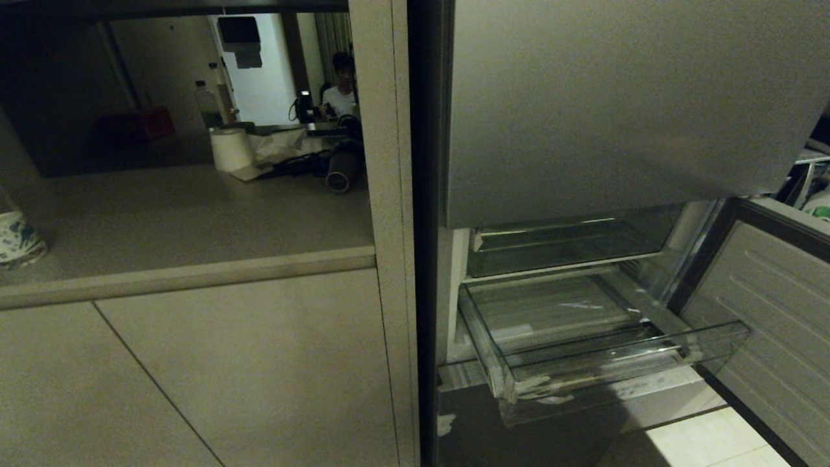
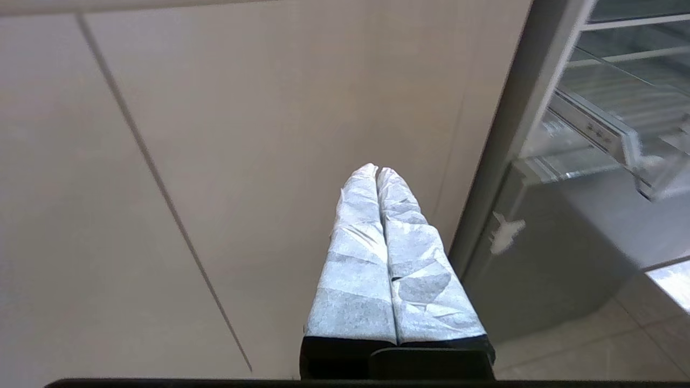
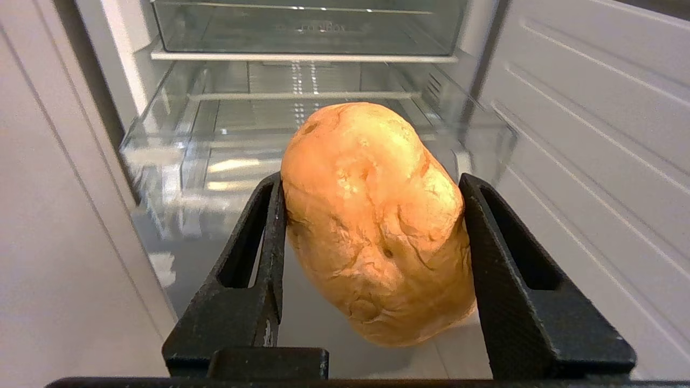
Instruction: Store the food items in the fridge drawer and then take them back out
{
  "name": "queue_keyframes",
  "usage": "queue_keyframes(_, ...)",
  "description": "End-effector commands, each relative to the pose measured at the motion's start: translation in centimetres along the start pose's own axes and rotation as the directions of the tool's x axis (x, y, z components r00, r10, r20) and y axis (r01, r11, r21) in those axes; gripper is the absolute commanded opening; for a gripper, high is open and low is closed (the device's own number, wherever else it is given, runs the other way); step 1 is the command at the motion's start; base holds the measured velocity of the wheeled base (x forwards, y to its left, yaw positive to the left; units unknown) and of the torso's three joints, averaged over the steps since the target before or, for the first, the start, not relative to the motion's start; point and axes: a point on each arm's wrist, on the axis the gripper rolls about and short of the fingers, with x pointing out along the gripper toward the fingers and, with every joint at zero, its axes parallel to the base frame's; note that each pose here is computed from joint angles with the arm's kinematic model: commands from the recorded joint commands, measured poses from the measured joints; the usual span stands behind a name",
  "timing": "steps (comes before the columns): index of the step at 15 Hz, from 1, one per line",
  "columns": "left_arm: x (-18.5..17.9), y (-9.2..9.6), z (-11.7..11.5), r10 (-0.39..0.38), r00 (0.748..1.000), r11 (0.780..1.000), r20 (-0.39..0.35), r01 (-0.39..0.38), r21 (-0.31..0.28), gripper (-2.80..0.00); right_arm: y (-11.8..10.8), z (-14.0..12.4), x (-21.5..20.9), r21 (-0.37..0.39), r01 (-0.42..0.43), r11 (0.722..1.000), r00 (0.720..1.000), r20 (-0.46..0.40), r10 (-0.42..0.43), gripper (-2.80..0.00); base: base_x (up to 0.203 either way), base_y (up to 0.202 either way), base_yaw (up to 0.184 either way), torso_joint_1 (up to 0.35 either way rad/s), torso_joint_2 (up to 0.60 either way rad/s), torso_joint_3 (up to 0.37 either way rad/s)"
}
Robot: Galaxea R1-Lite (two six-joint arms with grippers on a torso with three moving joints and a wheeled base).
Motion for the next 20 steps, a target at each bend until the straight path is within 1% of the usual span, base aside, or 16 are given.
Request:
queue_keyframes(1, 0.0, 0.0, 0.0, 0.0, 1.0, 1.0, 0.0, 0.0, 0.0, -2.8, 0.05, -0.86, 0.17, -0.002, -0.003, 1.0, 1.0, -0.03, 0.003, -2.8, -0.195, 0.0, 0.0, -0.001, 0.0, 0.007)
queue_keyframes(3, 0.0, 0.0, 0.0, 0.0, 1.0, 1.0, 0.0, 0.0, 0.0, -2.8, 0.05, -0.86, 0.17, -0.002, -0.003, 1.0, 1.0, -0.03, 0.003, -2.8, -0.153, 0.0, 0.0, 0.0, 0.0, 0.003)
queue_keyframes(8, 0.0, 0.0, 0.0, 0.0, 1.0, 1.0, 0.0, 0.0, 0.0, -2.8, 0.05, -0.86, 0.17, -0.002, -0.003, 1.0, 1.0, -0.03, 0.003, -2.8, 0.001, 0.001, -0.014, 0.006, 0.0, 0.001)
queue_keyframes(16, 0.0, 0.0, 0.0, 0.0, 1.0, 1.0, 0.0, 0.0, 0.0, -2.8, 0.04, -0.85, 0.17, 0.005, -0.001, 1.0, 1.0, -0.028, 0.001, -2.8, 0.0, 0.007, -0.167, 0.002, 0.0, 0.002)
queue_keyframes(18, 0.0, 0.0, 0.0, 0.0, 1.0, 1.0, 0.0, 0.0, 0.0, -2.8, 0.04, -0.83, 0.17, 0.033, -0.001, 0.999, 1.0, -0.027, 0.001, -2.8, -0.002, 0.008, -0.176, 0.002, 0.0, 0.005)
queue_keyframes(20, 0.0, 0.0, 0.0, 0.0, 1.0, 1.0, 0.0, 0.0, 0.0, -2.8, 0.04, -0.83, 0.17, 0.034, 0.0, 0.999, 1.0, -0.027, 0.001, -2.8, -0.001, 0.008, -0.18, 0.001, 0.0, 0.007)
